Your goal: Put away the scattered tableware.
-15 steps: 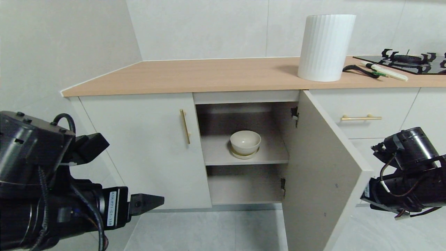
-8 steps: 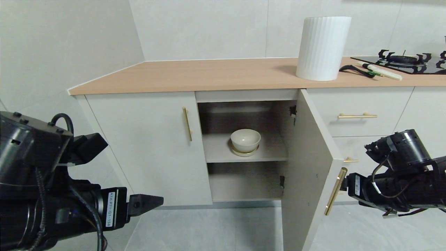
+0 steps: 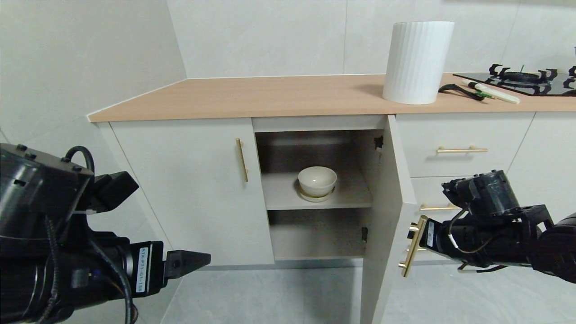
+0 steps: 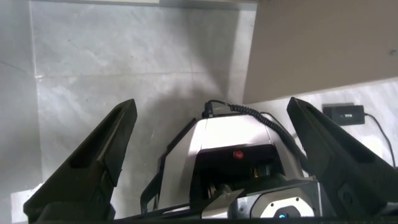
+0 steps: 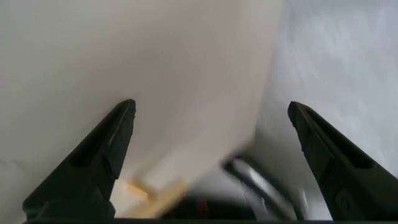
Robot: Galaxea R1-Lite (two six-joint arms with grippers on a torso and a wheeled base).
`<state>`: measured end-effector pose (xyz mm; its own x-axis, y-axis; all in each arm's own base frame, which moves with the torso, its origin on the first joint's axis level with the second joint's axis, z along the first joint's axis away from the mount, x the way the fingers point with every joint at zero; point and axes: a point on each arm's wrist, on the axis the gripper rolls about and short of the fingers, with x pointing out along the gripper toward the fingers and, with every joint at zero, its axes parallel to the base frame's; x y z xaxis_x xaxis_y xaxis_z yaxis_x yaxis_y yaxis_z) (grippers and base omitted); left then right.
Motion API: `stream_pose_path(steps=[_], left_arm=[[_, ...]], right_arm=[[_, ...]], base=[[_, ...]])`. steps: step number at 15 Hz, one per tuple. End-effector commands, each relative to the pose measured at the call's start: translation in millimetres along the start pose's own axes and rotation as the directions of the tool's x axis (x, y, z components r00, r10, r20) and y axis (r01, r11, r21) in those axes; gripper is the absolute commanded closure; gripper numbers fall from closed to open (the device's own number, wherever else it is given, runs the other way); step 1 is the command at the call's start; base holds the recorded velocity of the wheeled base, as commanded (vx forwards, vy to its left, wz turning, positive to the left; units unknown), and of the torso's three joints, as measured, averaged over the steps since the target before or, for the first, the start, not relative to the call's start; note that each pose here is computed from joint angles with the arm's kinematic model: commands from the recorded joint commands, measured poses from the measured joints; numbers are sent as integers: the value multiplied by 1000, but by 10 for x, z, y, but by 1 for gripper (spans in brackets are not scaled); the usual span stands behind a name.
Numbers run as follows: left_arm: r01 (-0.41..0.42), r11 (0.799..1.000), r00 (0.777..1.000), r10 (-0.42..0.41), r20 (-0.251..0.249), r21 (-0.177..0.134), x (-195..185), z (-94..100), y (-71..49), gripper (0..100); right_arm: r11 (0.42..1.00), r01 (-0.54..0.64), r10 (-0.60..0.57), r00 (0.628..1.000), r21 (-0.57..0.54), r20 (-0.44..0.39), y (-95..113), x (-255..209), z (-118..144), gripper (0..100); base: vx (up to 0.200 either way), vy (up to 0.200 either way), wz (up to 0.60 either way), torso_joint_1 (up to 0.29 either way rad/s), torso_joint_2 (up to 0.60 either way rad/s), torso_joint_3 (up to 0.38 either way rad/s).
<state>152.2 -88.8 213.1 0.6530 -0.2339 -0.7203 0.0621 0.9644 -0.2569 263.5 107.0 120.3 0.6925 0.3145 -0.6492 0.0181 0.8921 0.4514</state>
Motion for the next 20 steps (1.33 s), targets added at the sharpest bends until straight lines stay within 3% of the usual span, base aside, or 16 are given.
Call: stream_pose_path(steps=[1, 6, 11, 17, 20], left_arm=[[2, 1000, 1000, -2, 3, -1, -3, 4, -3, 0], [16, 1000, 999, -16, 30, -3, -56, 14, 0, 0], [27, 999, 998, -29, 50, 32, -128, -1, 20, 0], [45, 997, 997, -50, 67, 68, -69, -38, 11, 0], [42, 997, 997, -46, 64, 70, -60, -44, 13, 0]], right_arm=[[1000, -10, 10, 1000, -11, -2, 13, 152, -23, 0], [990, -138, 139, 990, -41, 25, 259, 507, 220, 0], [981, -167, 172, 984, -102, 42, 444, 813, 326, 0], [980, -190, 194, 978, -59, 73, 519, 898, 369, 0], [973, -230, 229, 966, -12, 116, 566, 951, 402, 0]], base=[[0, 0, 0, 0, 0, 0], [0, 0, 0, 0, 0, 0], [0, 0, 0, 0, 0, 0], [0, 0, 0, 0, 0, 0], [67, 0, 0, 1, 1, 2]])
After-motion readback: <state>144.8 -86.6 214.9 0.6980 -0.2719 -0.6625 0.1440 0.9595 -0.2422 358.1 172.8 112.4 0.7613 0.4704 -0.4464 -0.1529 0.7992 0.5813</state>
